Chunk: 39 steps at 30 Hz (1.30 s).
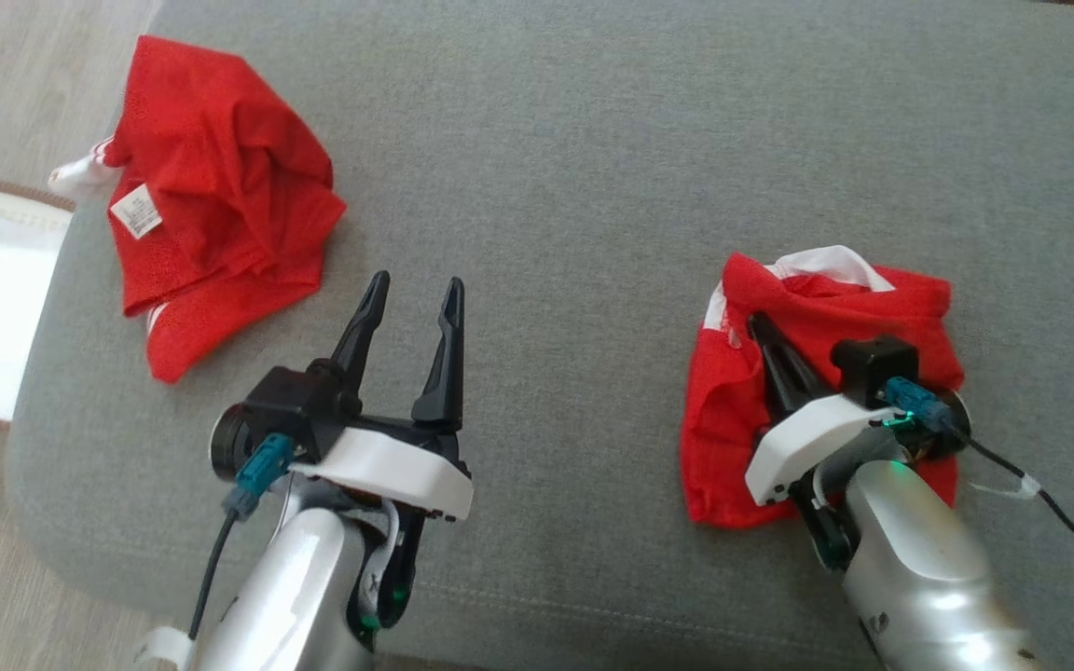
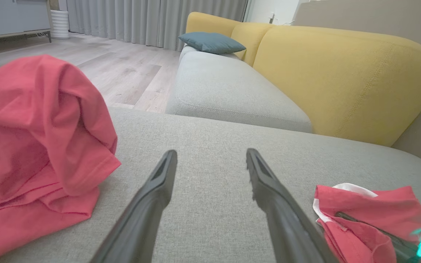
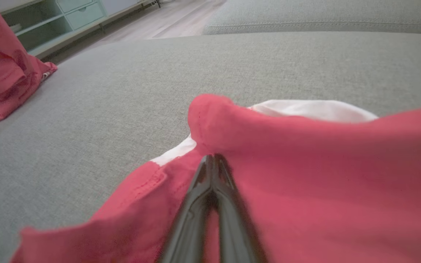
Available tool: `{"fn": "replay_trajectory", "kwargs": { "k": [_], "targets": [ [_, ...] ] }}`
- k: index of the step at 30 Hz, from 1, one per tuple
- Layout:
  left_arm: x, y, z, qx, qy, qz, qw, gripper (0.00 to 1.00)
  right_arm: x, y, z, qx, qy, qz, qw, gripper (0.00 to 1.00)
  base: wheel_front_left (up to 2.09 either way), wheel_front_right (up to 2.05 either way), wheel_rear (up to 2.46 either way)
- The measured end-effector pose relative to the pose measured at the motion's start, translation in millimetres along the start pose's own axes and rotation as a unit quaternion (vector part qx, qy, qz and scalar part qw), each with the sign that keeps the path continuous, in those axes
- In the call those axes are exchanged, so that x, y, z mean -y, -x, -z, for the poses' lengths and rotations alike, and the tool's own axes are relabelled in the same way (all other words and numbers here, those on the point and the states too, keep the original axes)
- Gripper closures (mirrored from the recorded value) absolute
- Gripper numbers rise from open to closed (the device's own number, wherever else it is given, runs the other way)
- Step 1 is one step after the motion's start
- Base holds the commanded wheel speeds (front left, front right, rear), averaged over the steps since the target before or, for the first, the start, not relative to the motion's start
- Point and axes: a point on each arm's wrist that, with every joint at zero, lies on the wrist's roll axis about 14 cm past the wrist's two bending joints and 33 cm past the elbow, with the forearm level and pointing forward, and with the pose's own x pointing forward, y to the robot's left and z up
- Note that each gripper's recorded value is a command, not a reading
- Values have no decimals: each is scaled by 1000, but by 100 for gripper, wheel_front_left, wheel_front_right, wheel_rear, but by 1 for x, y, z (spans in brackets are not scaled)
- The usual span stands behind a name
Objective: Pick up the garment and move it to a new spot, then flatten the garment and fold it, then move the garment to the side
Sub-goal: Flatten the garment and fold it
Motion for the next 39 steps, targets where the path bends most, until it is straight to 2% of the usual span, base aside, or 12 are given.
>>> {"fn": "replay_trajectory", "kwargs": {
  "k": [6, 10, 15, 23, 24, 25, 26, 33, 39],
  "targets": [
    [7, -2, -8, 12, 2, 9, 1000, 0, 6, 10, -16, 26, -15, 13, 999, 100, 0, 0, 0],
    [17, -3, -15, 22, 5, 24, 999, 0, 17, 24, -56, 93, -22, 33, 995, 100, 0, 0, 0],
    [30, -1, -22, 33, 9, 41, 999, 0, 36, 55, -98, 171, -20, 68, 983, 100, 0, 0, 0],
    [53, 3, -31, 47, 15, 71, 996, 0, 71, 115, -106, 210, -18, 145, 967, 100, 0, 0, 0],
    [55, 3, -32, 48, 15, 74, 996, 0, 74, 121, -106, 214, -20, 153, 964, 71, 0, 0, 0],
    [57, 4, -33, 49, 15, 77, 996, 0, 77, 127, -106, 217, -22, 161, 963, 11, 0, 0, 0],
    [58, 5, -33, 49, 15, 79, 996, 0, 80, 133, -106, 220, -23, 168, 961, 0, 0, 0, 0],
    [62, 14, -28, 44, -1, 85, 995, 0, 84, 164, -75, 196, -34, 198, 960, 0, 0, 0, 0],
    [64, 17, -29, 47, -3, 90, 995, 0, 84, 170, -72, 199, -42, 201, 958, 0, 0, 0, 0]
  ]
}}
